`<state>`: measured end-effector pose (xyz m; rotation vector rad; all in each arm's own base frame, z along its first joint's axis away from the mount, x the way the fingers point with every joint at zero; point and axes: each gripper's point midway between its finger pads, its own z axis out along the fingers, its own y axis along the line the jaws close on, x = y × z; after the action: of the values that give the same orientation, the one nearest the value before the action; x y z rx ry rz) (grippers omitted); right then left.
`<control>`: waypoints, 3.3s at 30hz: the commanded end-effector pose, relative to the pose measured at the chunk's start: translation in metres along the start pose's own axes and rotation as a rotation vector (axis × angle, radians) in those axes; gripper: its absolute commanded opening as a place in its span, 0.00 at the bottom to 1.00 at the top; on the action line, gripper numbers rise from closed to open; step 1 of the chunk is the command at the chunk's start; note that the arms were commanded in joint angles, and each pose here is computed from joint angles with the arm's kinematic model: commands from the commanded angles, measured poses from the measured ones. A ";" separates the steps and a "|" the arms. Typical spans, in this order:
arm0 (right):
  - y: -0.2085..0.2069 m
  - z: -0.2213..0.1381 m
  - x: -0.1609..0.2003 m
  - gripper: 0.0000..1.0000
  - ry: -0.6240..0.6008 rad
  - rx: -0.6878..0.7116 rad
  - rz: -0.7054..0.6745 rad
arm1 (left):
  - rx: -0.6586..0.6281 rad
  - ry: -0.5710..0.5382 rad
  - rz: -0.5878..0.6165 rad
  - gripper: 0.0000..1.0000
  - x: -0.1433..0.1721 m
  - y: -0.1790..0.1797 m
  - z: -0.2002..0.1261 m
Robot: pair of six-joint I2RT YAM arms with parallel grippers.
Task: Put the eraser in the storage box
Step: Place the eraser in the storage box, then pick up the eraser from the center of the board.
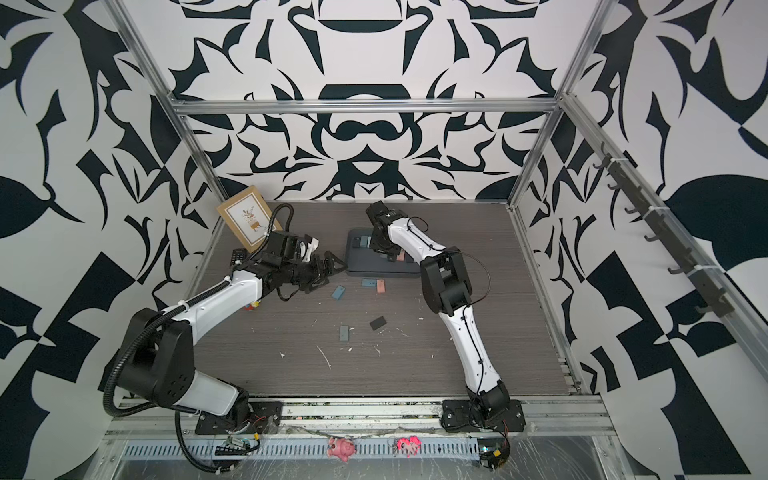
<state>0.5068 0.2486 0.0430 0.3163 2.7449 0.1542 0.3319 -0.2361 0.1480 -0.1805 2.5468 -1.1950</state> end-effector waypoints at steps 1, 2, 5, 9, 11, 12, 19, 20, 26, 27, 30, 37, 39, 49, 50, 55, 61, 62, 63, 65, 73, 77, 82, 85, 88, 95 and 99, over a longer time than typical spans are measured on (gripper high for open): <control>0.005 -0.021 -0.012 0.33 -0.042 -0.003 -0.003 | 0.004 0.006 0.000 0.99 -0.001 0.001 0.001; 0.004 -0.021 -0.012 0.33 -0.042 -0.002 -0.004 | 0.005 0.006 0.002 0.99 -0.001 0.000 0.001; 0.006 -0.022 -0.011 0.33 -0.043 -0.002 -0.009 | 0.004 0.006 0.002 0.99 0.000 0.000 0.000; 0.008 -0.024 -0.012 0.34 -0.048 -0.002 -0.015 | 0.004 0.003 0.005 0.99 -0.001 -0.001 -0.001; 0.010 -0.026 -0.013 0.34 -0.052 -0.004 -0.017 | 0.002 0.002 0.006 0.99 0.000 -0.001 -0.002; 0.010 -0.027 -0.013 0.34 -0.052 -0.004 -0.020 | 0.004 0.000 0.008 0.99 -0.001 -0.002 -0.003; 0.015 -0.041 -0.022 0.35 -0.078 -0.010 -0.033 | 0.002 0.001 0.008 0.99 0.000 -0.002 -0.004; 0.016 -0.044 -0.023 0.35 -0.082 -0.011 -0.036 | 0.001 0.001 0.009 0.99 0.000 -0.002 -0.004; 0.020 -0.064 -0.031 0.39 -0.116 -0.028 -0.049 | -0.030 -0.001 0.040 0.99 -0.002 -0.002 -0.008; 0.022 -0.069 -0.031 0.40 -0.124 -0.033 -0.057 | -0.043 0.000 0.050 0.99 -0.002 -0.001 -0.010; 0.021 -0.086 -0.037 0.47 -0.163 -0.021 -0.077 | -0.090 0.000 0.084 0.99 -0.003 0.003 -0.014; 0.025 -0.128 -0.034 0.61 -0.212 -0.082 -0.116 | -0.214 0.052 0.176 0.99 0.002 0.018 -0.023; 0.024 -0.140 -0.031 0.69 -0.228 -0.099 -0.128 | -0.254 0.070 0.180 0.99 0.004 0.025 -0.025; 0.009 -0.185 0.015 0.93 -0.221 -0.255 -0.196 | -0.379 0.214 0.182 0.99 0.014 0.056 -0.013; 0.006 -0.187 0.023 0.96 -0.217 -0.264 -0.206 | -0.388 0.225 0.178 0.99 0.014 0.059 -0.010; -0.017 -0.190 0.063 0.98 -0.190 -0.297 -0.235 | -0.430 0.245 0.181 0.99 0.014 0.074 0.004; -0.044 -0.186 0.106 0.99 -0.130 -0.313 -0.249 | -0.540 0.281 0.261 0.98 0.027 0.088 0.024; -0.047 -0.184 0.113 0.99 -0.116 -0.312 -0.251 | -0.563 0.282 0.282 0.98 0.029 0.090 0.028; -0.051 -0.181 0.118 0.99 -0.106 -0.307 -0.248 | -0.585 0.283 0.298 0.97 0.030 0.093 0.031; -0.058 -0.176 0.127 0.99 -0.096 -0.304 -0.238 | -0.622 0.281 0.324 0.95 0.031 0.097 0.037; -0.061 -0.170 0.140 0.99 -0.074 -0.337 -0.200 | -0.695 0.266 0.356 0.86 0.024 0.111 0.049; -0.062 -0.168 0.140 0.99 -0.072 -0.333 -0.199 | -0.708 0.273 0.361 0.76 0.025 0.118 0.054; -0.061 -0.168 0.139 0.99 -0.076 -0.333 -0.192 | -0.716 0.284 0.363 0.69 0.028 0.123 0.057; -0.061 -0.169 0.138 0.99 -0.077 -0.332 -0.190 | -0.720 0.288 0.366 0.66 0.029 0.125 0.058; -0.060 -0.169 0.138 0.99 -0.076 -0.332 -0.185 | -0.722 0.293 0.369 0.62 0.031 0.127 0.060; -0.060 -0.171 0.137 0.99 -0.078 -0.334 -0.180 | -0.694 0.274 0.398 0.60 0.023 0.113 0.066; -0.062 -0.174 0.136 0.99 -0.088 -0.331 -0.176 | -0.700 0.273 0.431 0.63 0.019 0.108 0.070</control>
<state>0.3030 0.2074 0.1284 -0.0176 2.6437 0.4947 0.3381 -0.2177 0.0230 0.3466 2.9197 -0.1690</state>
